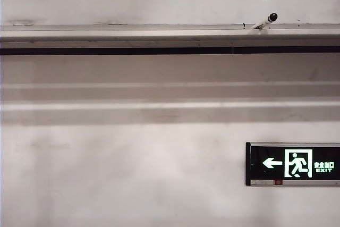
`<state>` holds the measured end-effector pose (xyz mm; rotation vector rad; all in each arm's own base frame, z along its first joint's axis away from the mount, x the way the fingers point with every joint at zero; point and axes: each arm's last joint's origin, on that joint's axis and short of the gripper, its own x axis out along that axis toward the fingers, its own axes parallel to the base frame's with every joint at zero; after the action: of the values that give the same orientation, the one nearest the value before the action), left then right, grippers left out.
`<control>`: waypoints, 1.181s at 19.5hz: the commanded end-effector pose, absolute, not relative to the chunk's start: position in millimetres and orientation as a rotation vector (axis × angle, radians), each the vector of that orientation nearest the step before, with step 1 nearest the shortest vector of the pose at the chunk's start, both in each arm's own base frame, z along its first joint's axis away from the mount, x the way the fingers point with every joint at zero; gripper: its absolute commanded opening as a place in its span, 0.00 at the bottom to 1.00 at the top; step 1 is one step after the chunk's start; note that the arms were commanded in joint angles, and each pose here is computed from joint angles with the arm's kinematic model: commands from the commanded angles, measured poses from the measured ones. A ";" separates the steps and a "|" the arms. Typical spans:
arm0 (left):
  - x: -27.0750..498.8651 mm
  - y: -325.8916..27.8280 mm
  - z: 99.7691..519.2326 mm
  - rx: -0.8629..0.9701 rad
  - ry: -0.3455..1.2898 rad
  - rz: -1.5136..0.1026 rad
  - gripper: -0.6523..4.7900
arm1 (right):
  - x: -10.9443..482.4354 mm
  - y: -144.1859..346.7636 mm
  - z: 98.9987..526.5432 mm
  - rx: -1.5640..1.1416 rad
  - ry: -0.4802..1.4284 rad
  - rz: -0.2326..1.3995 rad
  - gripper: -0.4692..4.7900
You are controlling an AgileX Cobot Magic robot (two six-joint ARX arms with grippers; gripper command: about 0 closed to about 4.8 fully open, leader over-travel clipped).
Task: Take a marker from the whiteboard tray, write "Hi!" on the whiteboard, and then put the marker back vertically into the whiteboard tray.
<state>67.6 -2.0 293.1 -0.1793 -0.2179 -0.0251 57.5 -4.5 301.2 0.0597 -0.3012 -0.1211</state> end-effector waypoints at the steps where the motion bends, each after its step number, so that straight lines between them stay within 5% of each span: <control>1: 74.8 -2.7 336.7 -0.189 -0.229 -0.039 0.11 | 60.7 -4.8 339.8 0.065 -0.302 -0.128 0.08; 13: 176.8 -44.2 473.3 -0.142 -0.099 -0.439 0.11 | 139.1 0.5 437.3 0.056 -0.246 -0.001 0.08; 23: 181.2 -67.5 528.0 0.048 0.005 -0.523 0.11 | 214.1 44.7 424.4 0.060 -0.066 0.211 0.08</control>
<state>182.1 -67.5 528.3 0.0270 -0.0012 -0.5231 215.0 44.5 419.8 0.0529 -0.0364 0.1989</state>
